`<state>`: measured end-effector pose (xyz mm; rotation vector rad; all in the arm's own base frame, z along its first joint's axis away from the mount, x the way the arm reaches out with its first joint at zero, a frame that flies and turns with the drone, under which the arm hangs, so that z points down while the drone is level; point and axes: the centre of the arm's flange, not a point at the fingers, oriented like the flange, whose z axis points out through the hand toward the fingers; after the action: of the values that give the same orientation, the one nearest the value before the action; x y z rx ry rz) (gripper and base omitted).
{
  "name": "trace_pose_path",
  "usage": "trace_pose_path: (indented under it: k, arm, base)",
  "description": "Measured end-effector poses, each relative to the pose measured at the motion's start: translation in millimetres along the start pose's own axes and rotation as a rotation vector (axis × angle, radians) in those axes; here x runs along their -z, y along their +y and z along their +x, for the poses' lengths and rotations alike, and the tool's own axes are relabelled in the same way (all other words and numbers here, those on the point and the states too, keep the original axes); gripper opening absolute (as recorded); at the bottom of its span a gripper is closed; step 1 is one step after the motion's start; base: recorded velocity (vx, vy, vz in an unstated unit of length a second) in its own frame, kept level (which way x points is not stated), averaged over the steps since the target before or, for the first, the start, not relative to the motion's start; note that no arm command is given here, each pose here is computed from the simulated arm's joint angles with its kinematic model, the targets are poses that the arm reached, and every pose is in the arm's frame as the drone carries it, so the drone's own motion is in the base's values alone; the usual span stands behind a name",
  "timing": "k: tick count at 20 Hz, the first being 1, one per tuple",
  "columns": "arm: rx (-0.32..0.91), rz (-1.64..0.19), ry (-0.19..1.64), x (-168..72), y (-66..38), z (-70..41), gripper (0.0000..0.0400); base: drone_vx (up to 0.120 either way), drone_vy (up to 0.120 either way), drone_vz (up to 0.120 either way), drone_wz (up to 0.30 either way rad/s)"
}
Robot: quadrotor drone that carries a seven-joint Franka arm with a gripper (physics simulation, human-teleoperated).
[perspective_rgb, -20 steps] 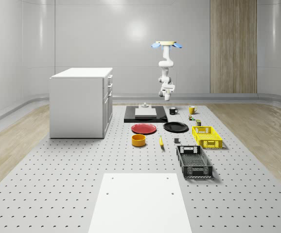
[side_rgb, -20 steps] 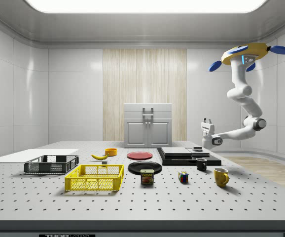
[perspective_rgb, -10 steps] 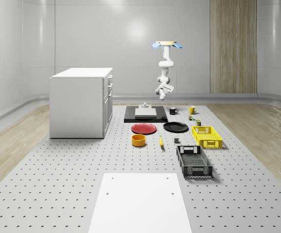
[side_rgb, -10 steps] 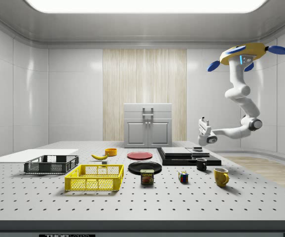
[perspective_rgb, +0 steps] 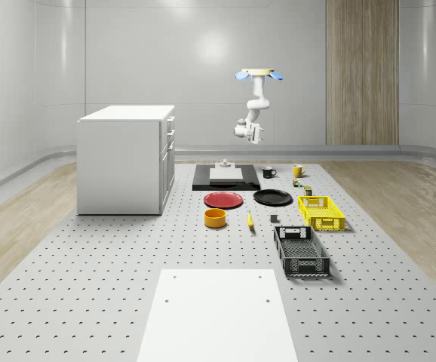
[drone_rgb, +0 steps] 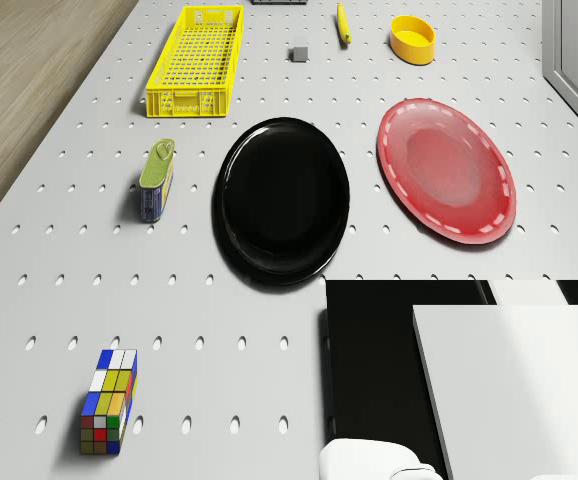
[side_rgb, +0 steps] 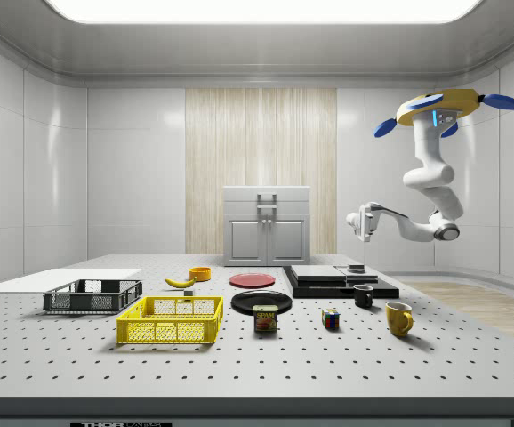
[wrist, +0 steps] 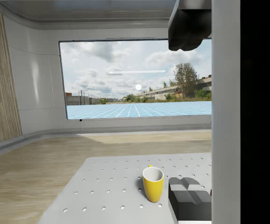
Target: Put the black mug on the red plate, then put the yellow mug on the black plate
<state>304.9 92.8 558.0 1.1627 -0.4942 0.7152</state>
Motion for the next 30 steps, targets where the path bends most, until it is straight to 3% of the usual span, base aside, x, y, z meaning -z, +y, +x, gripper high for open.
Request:
trace_pose_path:
  k: [4,9,14,25,30]
  arm:
    - [0.013,-0.400,0.398,-15.6,-37.2,-37.6,0.0400]
    - [0.024,-0.672,0.674,-41.4,-56.4,-57.9,0.0400]
    - [0.030,-0.786,0.794,-55.2,-62.3,-64.4,0.0400]
    - [0.033,-0.853,0.865,-63.9,-65.0,-67.5,0.0400]
    - [0.034,-0.859,0.872,-64.8,-65.3,-67.8,0.0400]
  base:
    - [0.000,0.000,-0.120,0.000]
    - [0.000,0.000,-0.120,0.000]
    - [0.008,0.000,-0.120,0.000]
    - [0.116,0.000,-0.120,0.000]
    - [-0.016,0.000,-0.120,0.000]
